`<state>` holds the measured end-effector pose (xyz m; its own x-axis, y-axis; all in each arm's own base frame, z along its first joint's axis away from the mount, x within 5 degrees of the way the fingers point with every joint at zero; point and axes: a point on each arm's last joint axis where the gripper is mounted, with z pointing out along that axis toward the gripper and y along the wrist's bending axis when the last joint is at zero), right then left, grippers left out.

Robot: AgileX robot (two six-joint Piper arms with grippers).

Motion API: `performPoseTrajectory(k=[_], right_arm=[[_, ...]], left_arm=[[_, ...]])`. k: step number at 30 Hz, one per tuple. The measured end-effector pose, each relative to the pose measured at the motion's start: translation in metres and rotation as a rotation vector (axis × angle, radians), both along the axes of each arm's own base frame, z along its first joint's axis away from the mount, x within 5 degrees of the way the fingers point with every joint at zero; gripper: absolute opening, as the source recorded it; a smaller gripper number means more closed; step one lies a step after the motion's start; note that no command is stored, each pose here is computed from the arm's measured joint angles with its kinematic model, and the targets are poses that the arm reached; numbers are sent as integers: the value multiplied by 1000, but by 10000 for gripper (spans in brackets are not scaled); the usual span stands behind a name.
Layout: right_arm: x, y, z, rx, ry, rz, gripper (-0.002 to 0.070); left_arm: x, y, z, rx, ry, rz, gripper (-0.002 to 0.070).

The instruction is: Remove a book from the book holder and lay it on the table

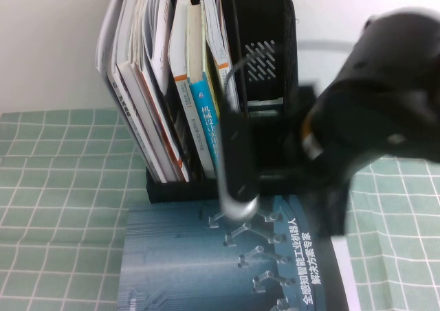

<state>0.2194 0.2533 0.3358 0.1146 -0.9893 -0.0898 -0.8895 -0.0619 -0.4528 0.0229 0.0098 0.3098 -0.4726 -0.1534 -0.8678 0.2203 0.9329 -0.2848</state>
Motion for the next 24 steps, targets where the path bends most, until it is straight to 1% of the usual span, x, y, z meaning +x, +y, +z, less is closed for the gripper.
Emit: performPoseTrajectory(k=[2,4,7,10,12,16,20,24], right_arm=[[3,-17,19,-48,-87,-85,24],[2,-35,36,-30,-133,-182,11],[-8,-56,54,75,-123,-297,5],[-32,-75,62,182,-65,-332,4],[-47,-86,61,265,-36,-326,4],[-78,-111,44,428,-25,-306,2],[-109,-144,5,548,-33,-327,1],[-133,-169,-32,695,-64,-317,1]], left_arm=[[1,1,0,31,-16,0,-3],[1,2,1,67,-36,-3,-3],[5,2,2,123,-104,-14,-3],[11,-5,-2,130,-183,-46,-3],[16,-12,-9,103,-228,-84,-3],[24,-25,-31,58,-250,-142,-3],[29,-33,-55,54,-243,-174,-3],[30,-34,-60,51,-249,-184,-3]])
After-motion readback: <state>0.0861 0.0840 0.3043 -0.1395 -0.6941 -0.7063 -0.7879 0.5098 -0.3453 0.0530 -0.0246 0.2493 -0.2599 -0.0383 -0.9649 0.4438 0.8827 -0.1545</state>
